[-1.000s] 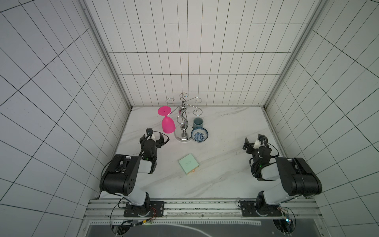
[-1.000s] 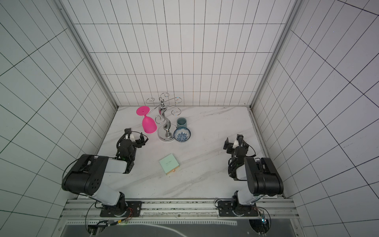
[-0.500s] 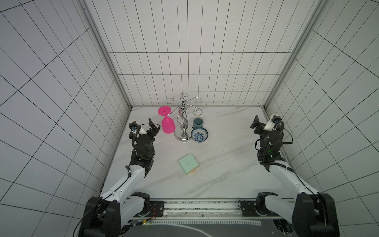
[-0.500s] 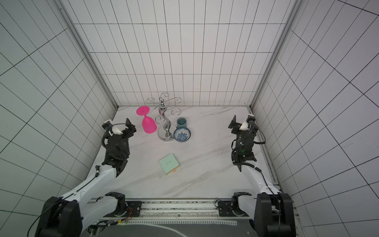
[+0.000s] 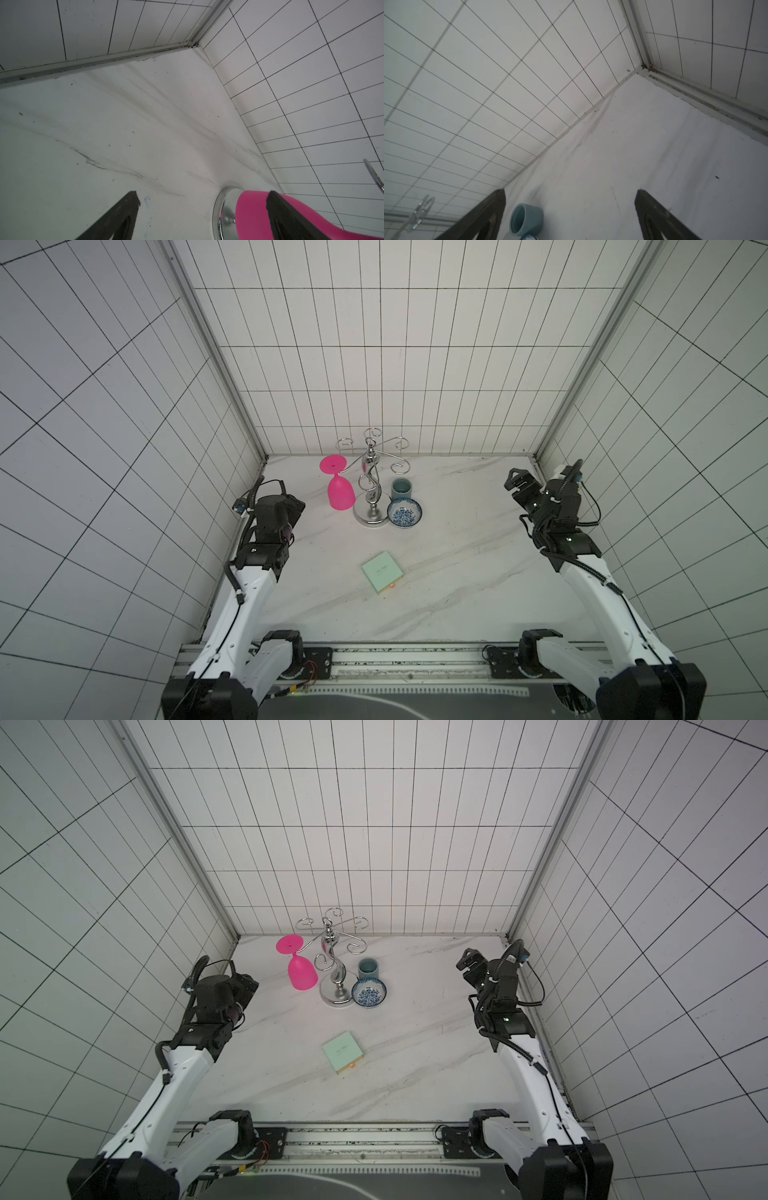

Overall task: Take out the earrings from the drawer-style jewelry box
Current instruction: Adjust the jewelry box at the center of the board.

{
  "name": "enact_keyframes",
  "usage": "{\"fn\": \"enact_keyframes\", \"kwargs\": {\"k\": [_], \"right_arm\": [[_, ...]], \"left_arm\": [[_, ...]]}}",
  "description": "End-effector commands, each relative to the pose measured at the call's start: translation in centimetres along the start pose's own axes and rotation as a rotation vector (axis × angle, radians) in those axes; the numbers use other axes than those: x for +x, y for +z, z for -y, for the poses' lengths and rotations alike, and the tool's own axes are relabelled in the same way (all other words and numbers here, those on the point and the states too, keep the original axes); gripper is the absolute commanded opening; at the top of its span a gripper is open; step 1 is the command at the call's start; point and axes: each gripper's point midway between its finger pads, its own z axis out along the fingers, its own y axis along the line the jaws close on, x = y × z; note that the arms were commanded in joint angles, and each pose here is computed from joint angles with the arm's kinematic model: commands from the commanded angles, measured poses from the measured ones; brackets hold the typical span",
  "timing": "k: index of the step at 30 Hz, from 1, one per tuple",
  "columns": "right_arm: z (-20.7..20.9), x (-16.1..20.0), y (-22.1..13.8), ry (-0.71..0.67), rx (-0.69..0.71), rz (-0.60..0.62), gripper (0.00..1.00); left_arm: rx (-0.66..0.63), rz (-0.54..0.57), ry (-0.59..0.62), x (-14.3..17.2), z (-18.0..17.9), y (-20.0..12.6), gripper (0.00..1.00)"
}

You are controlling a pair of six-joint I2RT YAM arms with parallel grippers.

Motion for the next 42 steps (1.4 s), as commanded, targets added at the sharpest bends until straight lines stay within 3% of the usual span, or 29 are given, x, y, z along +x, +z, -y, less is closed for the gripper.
{"fn": "enact_keyframes", "kwargs": {"k": [1,5,7,10,12,15,18,22,25,29,33,42], "right_arm": [[-2.4,2.3,-1.9,-0.146,0.049,-0.132,0.99],[-4.9,8.5,-4.1,-0.253,-0.049,-0.314,0.98],[-5.8,12.4,-5.6,-0.277,-0.135,-0.435,0.89],[-6.6,17.4,-7.6,-0.299,-0.257,-0.608,0.80],[-6.8,20.4,-8.8,-0.307,-0.323,-0.718,0.72],[-7.1,25.3,-10.8,-0.312,-0.412,-0.865,0.67],[-7.1,29.9,-12.5,-0.297,-0.464,-0.995,0.59],[-6.8,33.6,-14.2,-0.283,-0.476,-1.093,0.59],[-6.7,34.9,-15.0,-0.214,-0.502,-1.137,0.57],[-5.6,36.2,-15.5,-0.139,-0.507,-1.182,0.51],[-5.0,37.2,-15.5,-0.091,-0.501,-1.209,0.45],[-4.7,37.8,-14.2,0.033,-0.527,-1.176,0.34]], "left_arm": [[-0.037,-0.166,0.080,5.5,-0.1,-2.3,0.94],[0.012,-0.373,0.313,14.9,0.0,-5.3,0.87],[0.035,-0.482,0.432,19.1,-1.1,-7.1,0.80],[0.113,-0.674,0.486,24.4,-2.5,-9.1,0.65],[0.133,-0.745,0.492,26.1,-3.4,-9.8,0.62],[0.125,-0.775,0.445,26.9,-4.4,-9.7,0.62],[0.203,-0.818,0.356,28.5,-3.7,-9.6,0.62],[0.169,-0.858,0.274,30.0,-4.7,-8.9,0.62],[0.124,-0.853,0.233,30.2,-5.9,-8.4,0.61],[0.183,-0.837,0.168,29.9,-4.6,-7.8,0.58],[0.159,-0.845,0.122,30.0,-5.0,-7.1,0.54],[0.110,-0.869,0.131,30.9,-5.6,-6.7,0.43]]}}
